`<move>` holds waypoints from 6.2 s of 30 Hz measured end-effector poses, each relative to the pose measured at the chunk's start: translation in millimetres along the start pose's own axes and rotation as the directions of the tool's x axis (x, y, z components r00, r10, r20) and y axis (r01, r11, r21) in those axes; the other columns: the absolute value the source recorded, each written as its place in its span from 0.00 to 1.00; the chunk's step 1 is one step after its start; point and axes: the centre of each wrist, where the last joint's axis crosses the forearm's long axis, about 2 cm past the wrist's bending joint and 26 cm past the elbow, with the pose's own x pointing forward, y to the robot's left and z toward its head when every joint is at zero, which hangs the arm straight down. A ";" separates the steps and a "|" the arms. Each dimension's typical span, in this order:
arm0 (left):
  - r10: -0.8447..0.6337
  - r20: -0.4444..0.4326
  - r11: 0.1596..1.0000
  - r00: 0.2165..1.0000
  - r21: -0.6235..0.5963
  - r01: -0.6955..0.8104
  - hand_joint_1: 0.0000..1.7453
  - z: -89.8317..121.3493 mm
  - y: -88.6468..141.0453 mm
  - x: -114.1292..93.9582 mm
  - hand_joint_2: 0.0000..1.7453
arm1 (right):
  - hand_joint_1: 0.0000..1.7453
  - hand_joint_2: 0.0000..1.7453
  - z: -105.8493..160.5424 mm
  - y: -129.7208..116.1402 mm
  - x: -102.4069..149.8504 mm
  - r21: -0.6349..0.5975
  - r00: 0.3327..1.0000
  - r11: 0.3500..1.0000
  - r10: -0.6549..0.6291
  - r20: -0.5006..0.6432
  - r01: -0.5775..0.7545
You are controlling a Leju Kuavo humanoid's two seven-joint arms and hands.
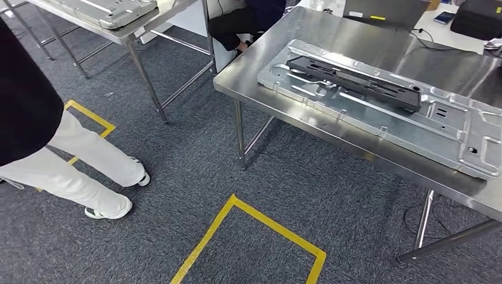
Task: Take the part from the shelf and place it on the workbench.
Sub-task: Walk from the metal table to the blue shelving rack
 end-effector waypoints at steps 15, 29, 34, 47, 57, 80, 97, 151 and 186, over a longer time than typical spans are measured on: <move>0.030 0.014 1.000 0.999 -0.006 -0.030 0.00 -5.7 -12.8 9.3 0.00 | 0.00 0.00 -10.2 5.7 10.2 0.056 0.993 0.992 0.113 0.033 -0.114; 0.036 0.022 0.999 0.999 -0.014 -0.036 0.00 -9.5 -11.3 14.1 0.00 | 0.00 0.00 -15.8 7.8 8.7 0.065 0.993 0.991 0.116 -0.004 -0.116; 0.040 0.015 0.999 0.999 -0.011 -0.040 0.00 -9.6 -8.5 11.4 0.00 | 0.00 0.00 -17.5 6.8 8.5 0.068 0.992 0.990 0.127 0.002 -0.127; 0.132 -0.005 0.986 0.991 -0.105 -0.132 0.00 2.1 36.9 -5.5 0.00 | 0.00 0.00 -24.9 -18.1 6.2 0.060 0.990 0.988 0.139 0.011 -0.139; 0.084 0.005 0.996 0.996 -0.020 -0.084 0.00 9.6 48.9 -7.9 0.00 | 0.00 0.00 -26.5 -22.9 9.4 0.052 0.995 0.993 0.102 0.018 -0.103; 0.055 0.008 0.998 0.998 0.037 -0.056 0.00 4.0 59.6 -9.6 0.00 | 0.00 0.00 -25.2 -18.3 -1.3 0.068 0.997 0.995 0.074 -0.012 -0.073; 0.042 0.002 0.999 0.999 0.028 -0.042 0.00 1.0 57.8 -14.1 0.00 | 0.00 0.00 -23.5 -18.9 2.8 0.035 0.999 0.999 0.033 0.003 -0.033; 0.187 -0.017 0.977 0.982 0.105 -0.184 0.00 4.6 66.4 -17.4 0.00 | 0.00 0.00 -45.2 -15.9 -2.5 0.042 0.952 0.951 0.306 -0.014 -0.305; 0.121 -0.030 0.986 0.992 0.122 -0.117 0.00 -9.2 59.6 -5.1 0.00 | 0.00 0.00 -53.1 -22.9 4.3 0.076 0.972 0.972 0.229 -0.056 -0.225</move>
